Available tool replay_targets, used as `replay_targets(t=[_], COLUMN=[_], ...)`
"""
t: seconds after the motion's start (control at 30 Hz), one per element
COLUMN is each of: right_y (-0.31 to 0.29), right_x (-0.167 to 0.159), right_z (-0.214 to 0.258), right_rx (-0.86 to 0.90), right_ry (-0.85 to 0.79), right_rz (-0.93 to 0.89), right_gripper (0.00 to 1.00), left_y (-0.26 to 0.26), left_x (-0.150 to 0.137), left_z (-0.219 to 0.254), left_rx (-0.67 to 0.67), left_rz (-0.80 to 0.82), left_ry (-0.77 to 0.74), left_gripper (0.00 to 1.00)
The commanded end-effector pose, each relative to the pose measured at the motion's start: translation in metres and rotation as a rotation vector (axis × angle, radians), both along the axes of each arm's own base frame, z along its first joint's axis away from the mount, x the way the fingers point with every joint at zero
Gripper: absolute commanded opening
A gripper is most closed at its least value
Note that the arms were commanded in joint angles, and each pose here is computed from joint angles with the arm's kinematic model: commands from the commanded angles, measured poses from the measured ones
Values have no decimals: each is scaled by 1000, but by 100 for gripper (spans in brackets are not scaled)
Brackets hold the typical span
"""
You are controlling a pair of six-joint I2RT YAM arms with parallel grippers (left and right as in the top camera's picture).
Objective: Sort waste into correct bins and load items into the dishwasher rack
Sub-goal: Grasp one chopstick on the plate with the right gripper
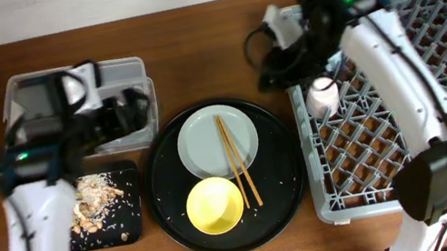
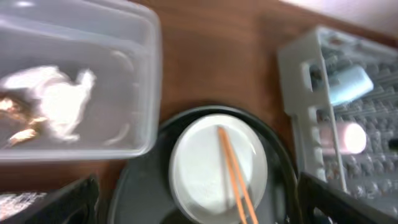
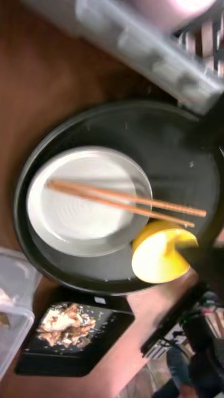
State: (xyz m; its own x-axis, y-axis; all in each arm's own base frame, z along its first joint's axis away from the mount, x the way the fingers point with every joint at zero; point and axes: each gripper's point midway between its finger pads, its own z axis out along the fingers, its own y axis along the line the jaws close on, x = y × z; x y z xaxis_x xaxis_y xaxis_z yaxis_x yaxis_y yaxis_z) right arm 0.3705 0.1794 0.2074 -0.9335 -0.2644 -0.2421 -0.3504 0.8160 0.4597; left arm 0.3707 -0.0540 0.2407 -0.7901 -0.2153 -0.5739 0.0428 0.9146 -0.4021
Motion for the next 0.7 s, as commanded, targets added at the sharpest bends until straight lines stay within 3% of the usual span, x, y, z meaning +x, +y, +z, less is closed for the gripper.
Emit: replay_targets(t=[0.0,0.07,0.27,0.43,0.6,0.67], right_y=[32,50,62,60,62,63], right_x=[-21,-36,-46,-49,-46,-45], right_z=[-20,-37,-113,-181,-189,-189], right_rx=[-117,-208,-320,-288,-274,-270], right_ry=[-1,3,-17,-71,-97,-102], right_rz=[107,125,107,99,95,93], right_gripper=[26,26,26,38,38,29], left_y=[65,96,100,100,100,100], left_x=[-11,-20,-21,-21,-21,-21], left_z=[15,7,7,7,7,7], left_rx=[44,71,73,73,73,73], left_rz=[188,286,298,298,298,298], left_ry=[-8,40,40,40,40,40], left_gripper=[99,99,99,99,99,99])
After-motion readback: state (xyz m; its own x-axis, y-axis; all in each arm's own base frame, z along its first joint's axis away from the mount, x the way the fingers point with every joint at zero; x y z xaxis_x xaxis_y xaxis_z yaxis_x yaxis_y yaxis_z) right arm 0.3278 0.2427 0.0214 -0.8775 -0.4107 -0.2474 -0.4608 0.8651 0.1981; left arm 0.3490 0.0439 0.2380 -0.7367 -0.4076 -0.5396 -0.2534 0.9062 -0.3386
